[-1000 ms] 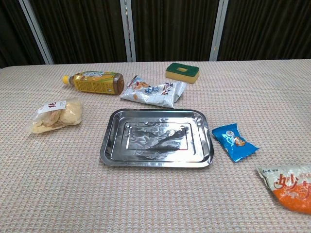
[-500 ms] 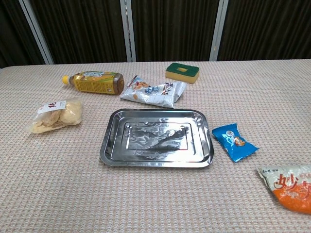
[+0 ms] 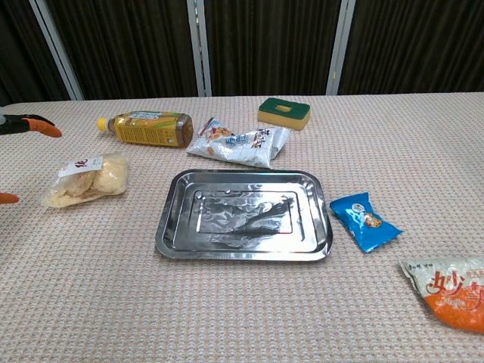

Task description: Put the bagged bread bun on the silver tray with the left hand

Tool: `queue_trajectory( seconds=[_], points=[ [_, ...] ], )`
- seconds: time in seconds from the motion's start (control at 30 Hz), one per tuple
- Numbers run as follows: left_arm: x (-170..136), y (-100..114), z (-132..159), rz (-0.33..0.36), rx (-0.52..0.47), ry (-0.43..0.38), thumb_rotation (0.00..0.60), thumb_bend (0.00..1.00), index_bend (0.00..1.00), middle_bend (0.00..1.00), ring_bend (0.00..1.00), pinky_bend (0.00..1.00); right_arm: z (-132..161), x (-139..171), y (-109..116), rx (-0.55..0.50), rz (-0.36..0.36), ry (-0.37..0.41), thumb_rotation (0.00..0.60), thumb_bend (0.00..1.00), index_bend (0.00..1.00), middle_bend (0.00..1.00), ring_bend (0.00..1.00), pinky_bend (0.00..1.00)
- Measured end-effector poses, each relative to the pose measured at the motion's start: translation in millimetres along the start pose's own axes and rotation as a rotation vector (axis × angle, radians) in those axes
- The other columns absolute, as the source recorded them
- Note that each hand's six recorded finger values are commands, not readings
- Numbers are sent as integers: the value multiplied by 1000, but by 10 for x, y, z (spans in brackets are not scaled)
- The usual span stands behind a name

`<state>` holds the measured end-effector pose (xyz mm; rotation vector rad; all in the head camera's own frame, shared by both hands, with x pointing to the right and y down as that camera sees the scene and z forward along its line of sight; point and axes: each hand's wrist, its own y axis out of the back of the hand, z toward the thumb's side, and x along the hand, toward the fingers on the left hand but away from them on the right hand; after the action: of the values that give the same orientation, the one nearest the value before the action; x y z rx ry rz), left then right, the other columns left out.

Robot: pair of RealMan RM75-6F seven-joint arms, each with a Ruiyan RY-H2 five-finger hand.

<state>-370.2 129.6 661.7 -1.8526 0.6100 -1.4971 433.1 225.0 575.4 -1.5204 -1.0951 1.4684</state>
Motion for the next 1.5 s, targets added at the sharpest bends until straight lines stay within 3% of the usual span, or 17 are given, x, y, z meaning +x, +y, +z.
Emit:
queue_trajectory(
  seconds=[0.17, 0.47, 0.57, 0.6, 0.63, 0.73, 0.9, 1.13, 1.3, 1.5],
  points=[
    [334, -53, 114, -66, 21, -9, 600, 214, 99, 0, 0, 0, -13, 11, 0, 1, 2, -6, 600, 0, 0, 0, 0, 0],
    [763, -163, 303, -119, 35, -4, 600, 224, 132, 0, 0, 1, -28, 13, 5, 3, 1, -15, 600, 0, 0, 0, 0, 0],
    [865, -194, 342, -120, 28, 7, 600, 286, 196, 0, 5, 137, -33, 15, -17, 1, 7, -19, 600, 0, 0, 0, 0, 0],
    [894, -204, 350, -120, 26, 11, 600, 325, 232, 0, 28, 237, -38, 14, -17, 2, 7, -20, 600, 0, 0, 0, 0, 0],
    [922, -217, 362, -122, 23, 15, 600, 369, 279, 2, 74, 326, -40, 13, -14, 2, 7, -21, 600, 0, 0, 0, 0, 0],
    [1001, -247, 437, -120, 21, 13, 600, 481, 418, 54, 228, 472, -44, 14, -15, 1, 7, -23, 600, 0, 0, 0, 0, 0],
    [1062, -184, 511, -61, -19, 14, 600, 585, 550, 159, 314, 553, -50, 21, -7, 2, 5, -23, 600, 0, 0, 0, 0, 0],
    [1044, 142, 629, 100, -116, -37, 600, 587, 570, 184, 313, 562, -65, 22, -14, -1, 6, -27, 600, 0, 0, 0, 0, 0],
    [927, 376, 830, 171, -178, -123, 600, 589, 568, 188, 311, 562, -57, 2, -30, -6, 8, -22, 600, 0, 0, 0, 0, 0],
    [736, 448, 1376, 164, -224, -285, 600, 587, 569, 191, 306, 560, -53, -10, -34, -9, 10, -12, 600, 0, 0, 0, 0, 0]
  ],
)
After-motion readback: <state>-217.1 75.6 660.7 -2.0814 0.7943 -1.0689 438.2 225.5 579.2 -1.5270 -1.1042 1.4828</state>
